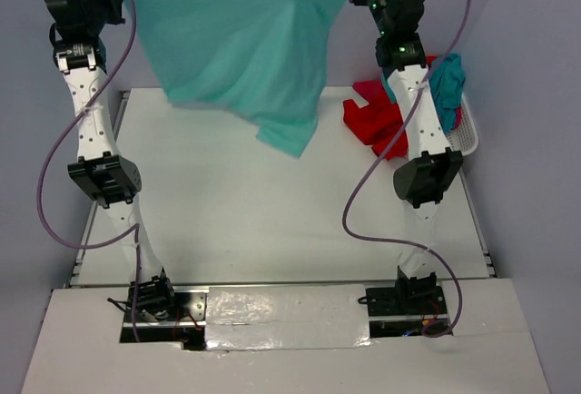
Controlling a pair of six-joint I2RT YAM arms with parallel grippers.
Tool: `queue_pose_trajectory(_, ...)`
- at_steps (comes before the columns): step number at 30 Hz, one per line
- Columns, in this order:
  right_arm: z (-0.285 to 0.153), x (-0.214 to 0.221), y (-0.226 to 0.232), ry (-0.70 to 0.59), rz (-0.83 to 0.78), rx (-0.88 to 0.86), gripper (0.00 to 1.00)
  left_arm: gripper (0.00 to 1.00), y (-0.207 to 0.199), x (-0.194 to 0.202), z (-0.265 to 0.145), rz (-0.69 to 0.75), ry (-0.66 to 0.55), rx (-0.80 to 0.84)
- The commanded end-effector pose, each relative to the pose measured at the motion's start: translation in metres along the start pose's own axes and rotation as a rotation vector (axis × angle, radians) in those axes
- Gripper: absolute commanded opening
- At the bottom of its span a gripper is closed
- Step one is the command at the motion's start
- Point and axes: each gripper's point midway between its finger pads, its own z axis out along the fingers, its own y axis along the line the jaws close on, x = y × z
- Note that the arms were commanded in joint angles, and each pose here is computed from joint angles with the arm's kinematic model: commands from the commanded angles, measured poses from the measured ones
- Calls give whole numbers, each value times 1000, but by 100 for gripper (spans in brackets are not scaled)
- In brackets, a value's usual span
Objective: Fold and stack the t-shirts
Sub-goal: Flatten out the tshirt
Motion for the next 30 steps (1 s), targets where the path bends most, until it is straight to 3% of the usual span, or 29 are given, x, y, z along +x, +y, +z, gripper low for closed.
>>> queue_pose_trajectory(1, -58, -188, 54, -447, -130, -48, 0, 0, -17, -133, -46, 135, -315, 32)
queue_pose_trajectory(3, -61, -189, 59, -418, -171, -62, 0, 0, -28, -137, -52, 135, -312, 78)
queue_pose_trajectory(8, -65, -111, 51, -191, -167, -71, 0, 0, -46, -105, -61, 144, -172, 160)
queue_pose_trajectory(13, -115, -6, 33, 46, -142, -55, 0, 0, -62, 4, -75, 127, 137, 276)
queue_pose_trajectory(14, -127, 12, 28, 89, -138, -48, 0, 0, -66, 9, -88, 177, 164, 298)
queue_pose_trajectory(15, -153, 42, 22, 165, -128, -34, 0, 0, -74, 61, -100, 126, 301, 339)
queue_pose_trajectory(17, -183, 70, 25, 246, -115, -32, 0, 0, -83, 86, -128, 169, 393, 381)
queue_pose_trajectory(18, -199, 81, 24, 282, -113, -27, 0, 0, -89, 124, -145, 138, 497, 405)
queue_pose_trajectory(20, -247, 115, 23, 390, -101, 5, 0, 0, -92, 155, -185, 130, 640, 414)
queue_pose_trajectory(21, -263, 122, 25, 418, -92, 7, 0, 0, -98, 189, -208, 88, 741, 431)
queue_pose_trajectory(24, -322, 148, 36, 509, -34, -6, 0, 0, -107, 241, -269, 37, 946, 440)
queue_pose_trajectory(25, -347, 179, 33, 604, -1, 12, 0, 0, -109, 253, -283, 31, 996, 444)
queue_pose_trajectory(27, -373, 196, 42, 658, 33, 11, 0, 0, -117, 286, -326, 2, 1147, 469)
queue_pose_trajectory(30, -406, 233, 47, 756, 134, 33, 0, 0, -120, 320, -370, -18, 1281, 469)
